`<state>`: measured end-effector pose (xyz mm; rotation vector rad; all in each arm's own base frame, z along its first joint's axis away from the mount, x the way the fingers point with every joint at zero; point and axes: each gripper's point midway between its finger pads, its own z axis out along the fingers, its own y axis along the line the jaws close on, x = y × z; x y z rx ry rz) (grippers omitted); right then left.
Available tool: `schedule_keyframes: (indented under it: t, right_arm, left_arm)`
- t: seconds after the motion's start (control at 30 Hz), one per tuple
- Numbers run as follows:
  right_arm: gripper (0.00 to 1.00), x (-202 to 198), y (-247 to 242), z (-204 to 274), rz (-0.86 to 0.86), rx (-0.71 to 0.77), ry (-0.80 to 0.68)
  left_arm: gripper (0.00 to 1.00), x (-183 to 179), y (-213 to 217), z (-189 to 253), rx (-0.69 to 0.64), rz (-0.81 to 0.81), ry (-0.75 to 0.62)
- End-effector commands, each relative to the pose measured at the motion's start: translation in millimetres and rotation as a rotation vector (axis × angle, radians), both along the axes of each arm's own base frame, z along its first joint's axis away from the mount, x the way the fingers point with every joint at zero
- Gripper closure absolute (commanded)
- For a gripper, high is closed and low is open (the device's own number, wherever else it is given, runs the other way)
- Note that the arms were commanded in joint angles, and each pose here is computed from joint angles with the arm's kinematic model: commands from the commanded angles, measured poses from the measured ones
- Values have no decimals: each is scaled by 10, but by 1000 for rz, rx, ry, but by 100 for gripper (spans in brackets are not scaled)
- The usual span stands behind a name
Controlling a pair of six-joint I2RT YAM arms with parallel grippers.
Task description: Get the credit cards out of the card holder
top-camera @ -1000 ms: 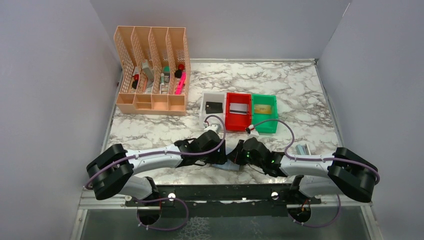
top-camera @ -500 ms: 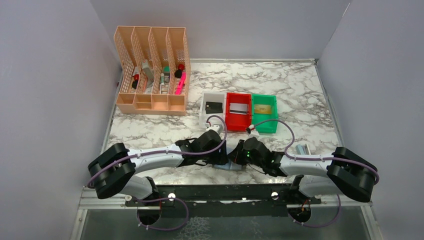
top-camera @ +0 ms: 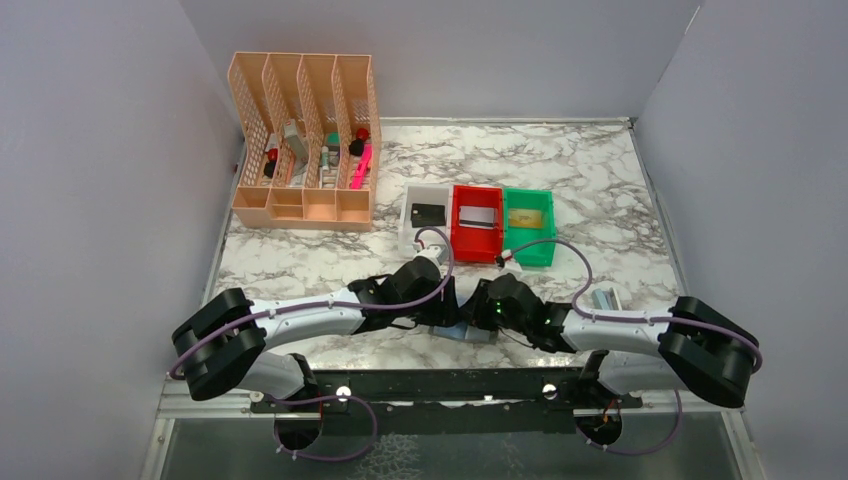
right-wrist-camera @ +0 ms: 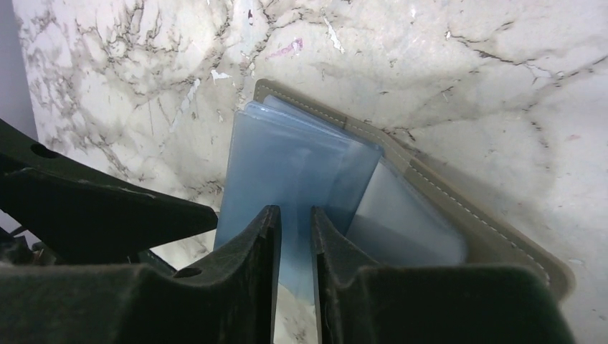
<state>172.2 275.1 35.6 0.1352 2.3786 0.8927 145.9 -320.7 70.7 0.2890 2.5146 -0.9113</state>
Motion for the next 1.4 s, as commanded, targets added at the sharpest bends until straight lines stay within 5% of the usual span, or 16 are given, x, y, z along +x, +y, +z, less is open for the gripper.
schedule_keyframes:
  t: [0.0,0.37,0.67,1.37]
  right_arm:
    - [71,8,-61,111,-27,1,-1]
    - [66,24,-587,76,-238,-160,53]
    - [79,-67,-1112,-185,-415,-358,124]
    - [84,-242,-1054,-487,-467,-127,217]
  left_arm:
    - [43,21,-147,171,-82,-24,-16]
    - [43,-2,-248,173,-114,-54,-3]
    - [44,-32,-404,238,-172,-104,7]
    - [43,-112,-845,244,-277,-245,67]
